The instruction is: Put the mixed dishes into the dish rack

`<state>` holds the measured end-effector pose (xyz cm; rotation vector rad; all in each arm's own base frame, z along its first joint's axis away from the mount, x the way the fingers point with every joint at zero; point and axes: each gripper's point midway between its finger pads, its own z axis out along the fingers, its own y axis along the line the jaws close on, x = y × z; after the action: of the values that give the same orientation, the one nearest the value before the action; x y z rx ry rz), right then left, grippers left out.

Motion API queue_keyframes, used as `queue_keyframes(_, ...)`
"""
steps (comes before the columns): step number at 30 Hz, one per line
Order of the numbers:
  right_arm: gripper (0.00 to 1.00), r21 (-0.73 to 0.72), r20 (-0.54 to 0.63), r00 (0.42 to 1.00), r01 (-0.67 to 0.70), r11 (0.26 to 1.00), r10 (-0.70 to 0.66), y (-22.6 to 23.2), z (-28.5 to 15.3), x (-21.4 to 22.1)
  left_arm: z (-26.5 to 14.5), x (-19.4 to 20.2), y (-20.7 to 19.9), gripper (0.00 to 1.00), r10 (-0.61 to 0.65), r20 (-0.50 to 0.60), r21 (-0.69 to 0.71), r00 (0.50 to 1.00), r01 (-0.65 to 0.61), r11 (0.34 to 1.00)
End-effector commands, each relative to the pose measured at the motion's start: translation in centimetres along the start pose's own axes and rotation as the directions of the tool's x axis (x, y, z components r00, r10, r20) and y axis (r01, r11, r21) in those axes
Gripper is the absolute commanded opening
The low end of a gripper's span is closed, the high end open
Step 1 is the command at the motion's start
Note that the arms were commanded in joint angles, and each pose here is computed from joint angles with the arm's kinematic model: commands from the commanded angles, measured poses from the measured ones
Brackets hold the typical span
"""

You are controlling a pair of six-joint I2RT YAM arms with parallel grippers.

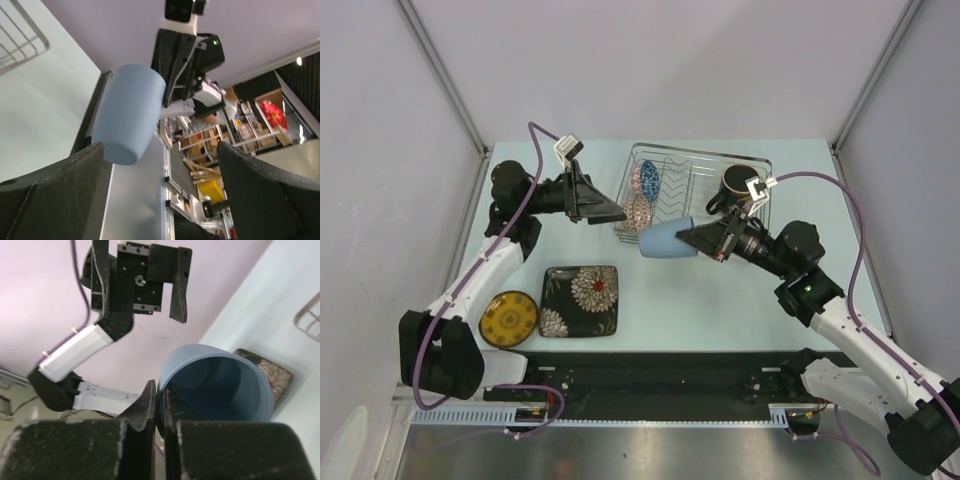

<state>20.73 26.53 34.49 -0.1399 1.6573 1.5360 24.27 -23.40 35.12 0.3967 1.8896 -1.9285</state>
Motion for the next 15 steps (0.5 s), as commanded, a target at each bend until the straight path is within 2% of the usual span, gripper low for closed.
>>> queue_keyframes(1,0.00,-0.210,0.084,0.995,-0.029,0.977,0.047,4.9,-0.5,-2.8,0.0,1.6,-4.1,1.00,0.105,-0.103,0.105,0.989,-0.094,0.990)
queue_keyframes(2,0.00,-0.231,0.094,0.993,-0.043,0.972,0.067,5.2,-0.5,-3.3,0.2,1.6,-3.9,1.00,0.153,-0.104,0.109,0.983,-0.142,0.984)
queue_keyframes(3,0.00,-0.242,0.094,0.993,-0.048,0.969,0.072,5.4,-0.5,-3.4,0.3,1.7,-3.3,1.00,0.110,-0.108,0.089,0.988,-0.101,0.991)
queue_keyframes(5,0.00,-0.258,0.099,0.992,-0.055,0.965,0.083,5.5,-0.4,-3.7,0.8,1.7,-2.8,1.00,0.155,-0.111,0.082,0.982,-0.146,0.986)
queue_keyframes(6,0.00,-0.263,0.095,0.991,-0.066,0.962,0.094,5.6,-0.4,-3.6,0.9,1.9,-2.2,1.00,0.113,-0.117,0.060,0.987,-0.107,0.992)
queue_keyframes(15,0.00,-0.310,0.102,0.987,-0.090,0.946,0.128,5.8,0.3,-4.2,3.4,2.9,-1.3,1.00,0.125,-0.160,0.064,0.979,-0.116,0.991)
